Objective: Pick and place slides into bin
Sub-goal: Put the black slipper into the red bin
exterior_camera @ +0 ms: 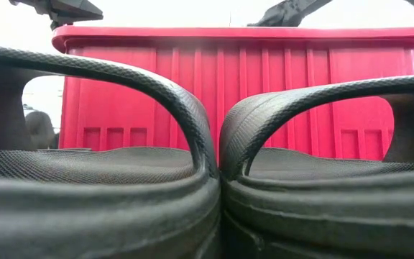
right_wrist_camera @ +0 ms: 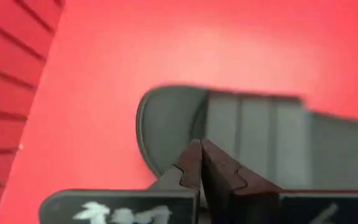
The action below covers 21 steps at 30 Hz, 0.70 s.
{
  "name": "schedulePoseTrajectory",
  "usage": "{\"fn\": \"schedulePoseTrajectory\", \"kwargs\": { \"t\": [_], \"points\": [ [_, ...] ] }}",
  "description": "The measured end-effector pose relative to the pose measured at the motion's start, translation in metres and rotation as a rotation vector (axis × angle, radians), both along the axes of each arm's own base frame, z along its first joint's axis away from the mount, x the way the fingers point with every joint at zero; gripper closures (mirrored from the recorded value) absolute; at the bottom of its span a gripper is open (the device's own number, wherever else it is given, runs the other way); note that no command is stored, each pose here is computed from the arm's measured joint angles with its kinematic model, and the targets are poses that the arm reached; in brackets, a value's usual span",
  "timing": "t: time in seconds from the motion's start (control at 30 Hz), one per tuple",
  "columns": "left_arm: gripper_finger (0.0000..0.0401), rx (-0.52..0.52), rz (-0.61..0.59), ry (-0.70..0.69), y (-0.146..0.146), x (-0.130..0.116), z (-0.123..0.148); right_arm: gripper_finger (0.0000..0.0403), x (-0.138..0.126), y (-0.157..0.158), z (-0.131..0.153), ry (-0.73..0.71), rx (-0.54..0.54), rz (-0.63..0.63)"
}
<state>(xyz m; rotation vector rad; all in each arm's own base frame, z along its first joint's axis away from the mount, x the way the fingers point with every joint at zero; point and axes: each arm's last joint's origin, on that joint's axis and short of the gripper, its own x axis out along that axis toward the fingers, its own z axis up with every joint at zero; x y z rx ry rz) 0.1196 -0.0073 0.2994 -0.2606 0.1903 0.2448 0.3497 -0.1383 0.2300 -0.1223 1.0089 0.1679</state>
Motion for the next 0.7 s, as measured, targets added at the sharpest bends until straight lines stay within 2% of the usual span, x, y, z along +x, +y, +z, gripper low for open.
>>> {"fn": "schedulePoseTrajectory", "kwargs": {
  "t": [0.13, 0.27, 0.37, 0.47, 0.57, 0.7],
  "points": [
    [0.0375, 0.031, -0.031, -0.002, -0.001, 0.000, 0.001, 0.0403, -0.011, -0.001, 0.049, -0.145, -0.089, -0.067],
    [0.0375, 0.071, -0.039, 0.006, -0.001, 0.000, 0.001, 0.0403, -0.034, -0.004, 0.100, -0.364, -0.079, -0.201],
    [0.0375, 0.084, -0.040, 0.009, -0.001, 0.000, 0.001, 0.0403, -0.056, -0.008, 0.136, -0.549, 0.017, -0.244],
    [0.0375, 0.094, -0.057, 0.003, -0.001, 0.001, 0.002, 0.0403, -0.076, -0.012, 0.164, -0.709, 0.212, -0.198],
    [0.0375, 0.108, -0.075, -0.003, -0.002, 0.001, 0.003, 0.0403, -0.089, -0.010, 0.184, -0.799, 0.377, -0.142],
    [0.0375, 0.117, -0.069, -0.006, -0.001, 0.001, 0.003, 0.0403, -0.101, 0.002, 0.201, -0.852, 0.427, -0.170]
  ]
}}
